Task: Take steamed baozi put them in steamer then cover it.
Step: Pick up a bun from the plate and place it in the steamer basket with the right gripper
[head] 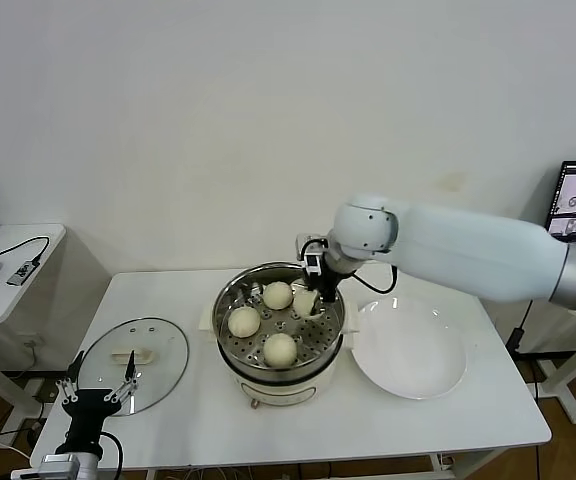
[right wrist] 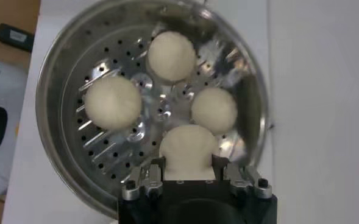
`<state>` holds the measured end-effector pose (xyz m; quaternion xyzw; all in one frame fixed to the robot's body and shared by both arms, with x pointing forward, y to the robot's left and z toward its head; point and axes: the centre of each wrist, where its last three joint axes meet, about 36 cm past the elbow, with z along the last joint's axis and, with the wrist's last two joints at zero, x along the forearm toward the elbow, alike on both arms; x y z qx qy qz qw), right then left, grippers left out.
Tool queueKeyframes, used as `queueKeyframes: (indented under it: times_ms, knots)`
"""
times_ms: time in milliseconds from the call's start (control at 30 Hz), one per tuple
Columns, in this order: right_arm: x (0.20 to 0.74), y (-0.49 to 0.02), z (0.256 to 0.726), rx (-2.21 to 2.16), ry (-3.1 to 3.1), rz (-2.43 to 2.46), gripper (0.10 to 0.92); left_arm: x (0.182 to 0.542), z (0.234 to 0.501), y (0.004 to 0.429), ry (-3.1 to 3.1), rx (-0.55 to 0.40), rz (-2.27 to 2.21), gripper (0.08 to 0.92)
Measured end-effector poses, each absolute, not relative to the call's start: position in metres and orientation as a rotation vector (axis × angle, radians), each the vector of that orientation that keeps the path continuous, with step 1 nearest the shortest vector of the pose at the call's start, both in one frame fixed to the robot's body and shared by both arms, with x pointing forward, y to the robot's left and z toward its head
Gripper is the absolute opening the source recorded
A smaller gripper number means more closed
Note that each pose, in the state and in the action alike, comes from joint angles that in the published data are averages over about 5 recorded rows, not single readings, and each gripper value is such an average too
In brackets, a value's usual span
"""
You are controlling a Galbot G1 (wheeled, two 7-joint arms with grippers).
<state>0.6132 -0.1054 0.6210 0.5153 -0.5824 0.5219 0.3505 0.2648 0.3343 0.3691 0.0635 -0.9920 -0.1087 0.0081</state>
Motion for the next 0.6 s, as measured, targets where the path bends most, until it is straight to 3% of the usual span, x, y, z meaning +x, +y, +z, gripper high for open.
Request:
queueKeyframes:
  times_ms: [400,600]
  knots:
    - [0.615,-0.100,0.590,1.317,-1.489,1.336,0.515,0.266,0.367,0.335,-3.101,0.197,-0.342,0.823]
    - [0.614,-0.100,0.590,1.318,-1.502,1.340,0.649,0.266,0.365,0.335,-3.103,0.200,-0.345,0.823]
